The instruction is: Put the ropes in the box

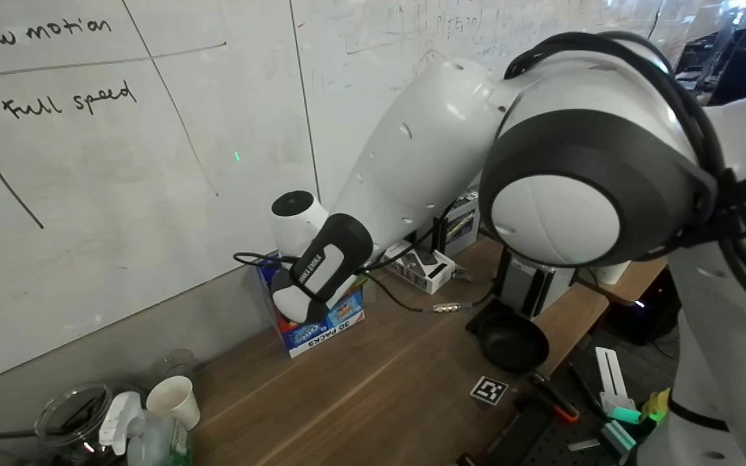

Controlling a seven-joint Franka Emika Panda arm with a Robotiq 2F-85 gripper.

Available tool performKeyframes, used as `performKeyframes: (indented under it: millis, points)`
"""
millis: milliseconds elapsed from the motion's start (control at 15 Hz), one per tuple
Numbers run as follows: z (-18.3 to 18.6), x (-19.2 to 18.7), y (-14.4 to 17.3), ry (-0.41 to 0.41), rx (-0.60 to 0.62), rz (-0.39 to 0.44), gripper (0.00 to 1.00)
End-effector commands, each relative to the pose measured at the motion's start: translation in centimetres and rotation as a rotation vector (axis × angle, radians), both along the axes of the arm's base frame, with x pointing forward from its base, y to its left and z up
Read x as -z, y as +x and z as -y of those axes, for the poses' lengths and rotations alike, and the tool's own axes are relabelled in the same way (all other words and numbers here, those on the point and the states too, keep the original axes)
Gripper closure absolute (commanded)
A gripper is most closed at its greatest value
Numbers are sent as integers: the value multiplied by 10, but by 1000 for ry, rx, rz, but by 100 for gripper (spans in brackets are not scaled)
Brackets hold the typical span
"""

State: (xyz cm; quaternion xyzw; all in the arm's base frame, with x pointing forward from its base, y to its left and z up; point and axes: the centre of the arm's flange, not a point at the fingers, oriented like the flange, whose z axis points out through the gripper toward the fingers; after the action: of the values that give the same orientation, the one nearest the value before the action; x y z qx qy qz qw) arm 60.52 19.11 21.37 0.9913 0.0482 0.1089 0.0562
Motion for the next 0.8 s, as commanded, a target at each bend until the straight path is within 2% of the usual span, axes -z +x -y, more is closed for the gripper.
performKeyframes:
  millis: [0,400,733]
  points:
    - [-1,-2,23,13,11,-18,0]
    - [7,8,38,96,27,-11,0]
    - [6,-3,45,181,37,26,0]
